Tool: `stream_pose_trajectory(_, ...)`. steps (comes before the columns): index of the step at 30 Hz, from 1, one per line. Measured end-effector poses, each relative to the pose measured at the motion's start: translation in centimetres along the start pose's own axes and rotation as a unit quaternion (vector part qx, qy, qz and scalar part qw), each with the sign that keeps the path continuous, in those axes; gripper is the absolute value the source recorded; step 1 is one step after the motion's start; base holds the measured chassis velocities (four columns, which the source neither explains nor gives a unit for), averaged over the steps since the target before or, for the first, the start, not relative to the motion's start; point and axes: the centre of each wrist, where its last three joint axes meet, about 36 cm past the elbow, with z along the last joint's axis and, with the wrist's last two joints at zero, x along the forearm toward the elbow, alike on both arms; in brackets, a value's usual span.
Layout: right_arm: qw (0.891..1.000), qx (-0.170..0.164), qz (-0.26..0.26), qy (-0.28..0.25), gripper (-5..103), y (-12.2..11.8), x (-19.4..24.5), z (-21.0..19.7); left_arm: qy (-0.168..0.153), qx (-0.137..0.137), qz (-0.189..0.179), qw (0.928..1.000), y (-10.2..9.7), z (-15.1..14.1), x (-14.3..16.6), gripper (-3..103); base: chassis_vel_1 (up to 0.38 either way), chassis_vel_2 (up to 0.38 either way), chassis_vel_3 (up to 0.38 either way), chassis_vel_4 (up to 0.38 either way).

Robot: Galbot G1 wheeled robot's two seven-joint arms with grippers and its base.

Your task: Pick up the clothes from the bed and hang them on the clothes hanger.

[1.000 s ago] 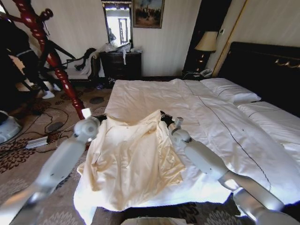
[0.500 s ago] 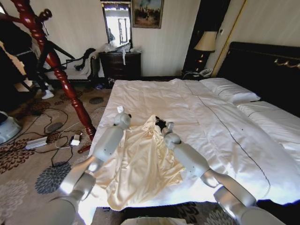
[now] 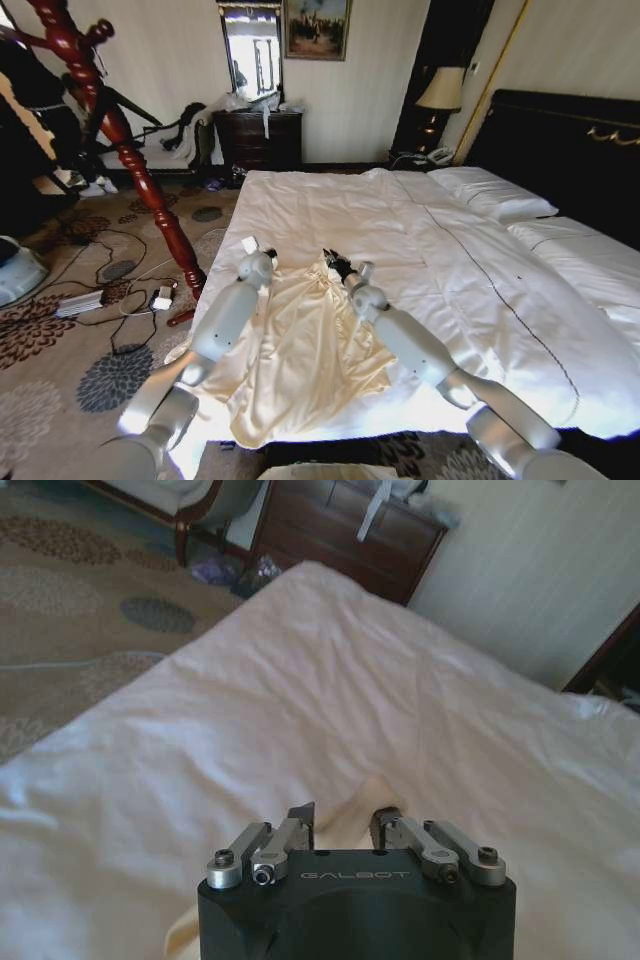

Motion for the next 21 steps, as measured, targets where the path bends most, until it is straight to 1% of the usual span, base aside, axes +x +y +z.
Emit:
stream_pose_trajectory(1,1.0,-0.018,-0.001,-0.013,51,-0.5,0.8,-1.1,-0.01,0.002,0.003,0.9999,0.3,-0.8,0.5,39,0.0,0.0,0.0,0.0)
stream_pose_trajectory(2,0.999,-0.03,0.002,-0.021,51,-0.9,1.7,-1.8,-0.016,0.001,0.004,0.9999,0.7,-1.4,0.9,44,0.0,0.0,0.0,0.0)
stream_pose_trajectory(4,0.999,-0.033,0.005,-0.024,51,-1.1,2.2,-2.2,-0.019,0.0,0.004,0.9998,1.0,-1.6,1.1,44,0.0,0.0,0.0,0.0)
stream_pose_trajectory(5,0.999,-0.034,0.009,-0.027,61,-1.3,2.6,-2.6,-0.021,-0.001,0.004,0.9998,1.3,-1.8,1.3,49,0.0,0.0,0.0,0.0)
stream_pose_trajectory(7,0.999,-0.023,0.029,-0.037,73,-1.8,5.0,-3.7,-0.022,-0.008,-0.003,0.9997,2.8,-1.7,1.8,60,0.0,0.0,0.0,0.0)
stream_pose_trajectory(8,0.999,-0.023,0.029,-0.037,73,-1.8,5.0,-3.7,-0.022,-0.008,-0.003,0.9997,2.8,-1.7,1.8,60,0.0,0.0,0.0,0.0)
stream_pose_trajectory(9,0.998,-0.017,0.036,-0.044,78,-1.7,6.0,-4.0,-0.021,-0.011,-0.004,0.9997,3.4,-1.8,2.2,66,0.0,0.0,0.0,0.0)
stream_pose_trajectory(10,0.998,-0.013,0.038,-0.048,78,-1.7,6.7,-4.2,-0.02,-0.011,-0.002,0.9997,3.8,-1.9,2.5,66,0.0,0.0,0.0,0.0)
stream_pose_trajectory(11,0.998,-0.01,0.039,-0.05,78,-1.7,7.1,-4.3,-0.018,-0.01,-0.001,0.9998,4.0,-1.9,2.7,72,0.0,0.0,0.0,0.0)
stream_pose_trajectory(12,0.997,-0.001,0.037,-0.061,89,-1.4,9.5,-4.5,0.001,0.005,0.02,0.9998,5.2,-2.5,4.2,76,0.0,0.0,0.0,0.0)
stream_pose_trajectory(13,0.997,0.002,0.036,-0.065,94,-1.3,10.5,-4.5,0.02,0.012,0.032,0.9992,5.6,-2.8,5.1,82,0.0,0.0,0.0,0.0)
stream_pose_trajectory(14,0.997,0.002,0.036,-0.065,94,-1.3,10.5,-4.5,0.02,0.012,0.032,0.9992,5.6,-2.8,5.1,82,0.0,0.0,0.0,0.0)
stream_pose_trajectory(15,0.997,0.007,0.035,-0.069,97,-1.2,11.3,-4.5,0.045,0.014,0.042,0.998,5.7,-3.0,5.9,88,0.0,0.0,0.0,0.0)
stream_pose_trajectory(16,0.997,0.01,0.033,-0.071,97,-1.0,11.8,-4.6,0.073,0.011,0.047,0.9962,5.8,-3.1,6.4,88,0.0,0.0,0.0,0.0)
stream_pose_trajectory(17,0.997,0.013,0.028,-0.074,99,-0.6,12.1,-4.6,0.119,0.006,0.042,0.992,5.7,-3.0,6.8,97,0.0,0.0,0.0,0.0)
stream_pose_trajectory(18,0.997,0.013,0.028,-0.074,99,-0.6,12.1,-4.6,0.119,0.006,0.042,0.992,5.7,-3.0,6.8,97,0.0,0.0,0.0,0.0)
stream_pose_trajectory(19,0.997,0.015,0.023,-0.077,100,-0.2,12.2,-4.6,0.146,0.002,0.029,0.9889,5.5,-2.9,6.8,97,0.0,0.0,0.0,0.0)
stream_pose_trajectory(20,0.997,0.015,0.018,-0.078,100,0.2,12.1,-4.6,0.167,0.005,0.013,0.9859,5.4,-2.7,6.5,99,0.0,0.0,0.0,0.0)
stream_pose_trajectory(21,0.997,0.013,0.01,-0.078,100,0.8,11.8,-4.4,0.177,0.017,-0.001,0.984,5.5,-2.4,5.8,100,0.0,0.0,0.0,0.0)
